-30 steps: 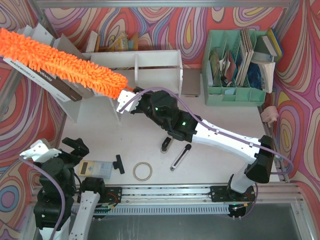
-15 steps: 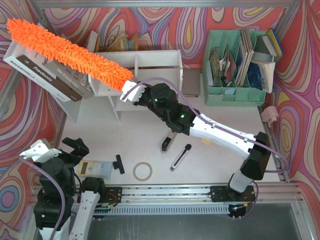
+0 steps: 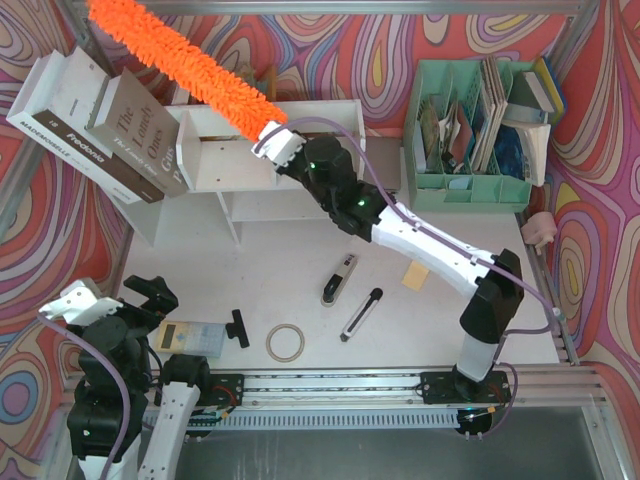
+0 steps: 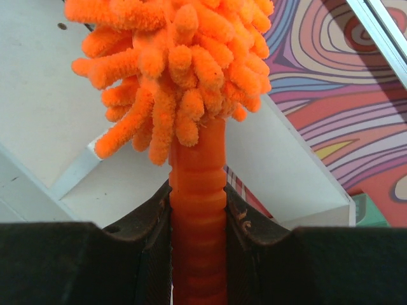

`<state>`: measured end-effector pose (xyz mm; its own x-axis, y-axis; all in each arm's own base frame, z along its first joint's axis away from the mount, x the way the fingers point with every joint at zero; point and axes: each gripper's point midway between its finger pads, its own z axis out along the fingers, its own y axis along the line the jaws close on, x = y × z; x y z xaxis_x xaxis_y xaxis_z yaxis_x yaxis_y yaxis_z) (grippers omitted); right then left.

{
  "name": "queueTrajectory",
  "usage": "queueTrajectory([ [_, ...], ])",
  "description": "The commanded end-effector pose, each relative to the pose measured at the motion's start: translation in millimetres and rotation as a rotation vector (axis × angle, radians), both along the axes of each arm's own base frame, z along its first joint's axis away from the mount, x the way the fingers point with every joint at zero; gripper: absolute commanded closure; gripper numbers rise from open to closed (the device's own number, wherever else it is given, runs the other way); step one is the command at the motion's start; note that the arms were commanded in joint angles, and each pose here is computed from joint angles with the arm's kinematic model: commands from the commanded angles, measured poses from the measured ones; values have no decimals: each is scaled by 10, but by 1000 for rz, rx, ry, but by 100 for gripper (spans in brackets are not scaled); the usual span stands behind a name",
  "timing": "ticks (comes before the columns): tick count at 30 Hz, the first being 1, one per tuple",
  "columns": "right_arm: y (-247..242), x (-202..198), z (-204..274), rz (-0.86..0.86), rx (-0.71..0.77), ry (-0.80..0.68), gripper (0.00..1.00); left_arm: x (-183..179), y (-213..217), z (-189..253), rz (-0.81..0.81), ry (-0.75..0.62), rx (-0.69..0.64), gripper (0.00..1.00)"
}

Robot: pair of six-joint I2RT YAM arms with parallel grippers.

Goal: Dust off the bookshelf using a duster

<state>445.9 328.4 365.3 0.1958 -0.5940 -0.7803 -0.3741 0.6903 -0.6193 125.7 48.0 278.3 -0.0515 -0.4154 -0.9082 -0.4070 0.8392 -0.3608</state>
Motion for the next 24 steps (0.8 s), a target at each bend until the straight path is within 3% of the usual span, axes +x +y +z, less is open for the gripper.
queueTrajectory([
  [1, -56, -61, 598, -10, 145, -93, 100, -7, 3, 29, -3, -21, 9, 2],
  [6, 46, -415, 749, 114, 194, -99, 100, -12, 8, 26, 1, -21, 9, 2],
  [15, 323, -1007, 612, 236, 126, -96, 100, -5, 7, 26, -1, -18, 10, 2],
  [24, 377, -1065, 451, 241, 117, -68, 100, 2, 2, 20, -3, -14, 9, 2],
])
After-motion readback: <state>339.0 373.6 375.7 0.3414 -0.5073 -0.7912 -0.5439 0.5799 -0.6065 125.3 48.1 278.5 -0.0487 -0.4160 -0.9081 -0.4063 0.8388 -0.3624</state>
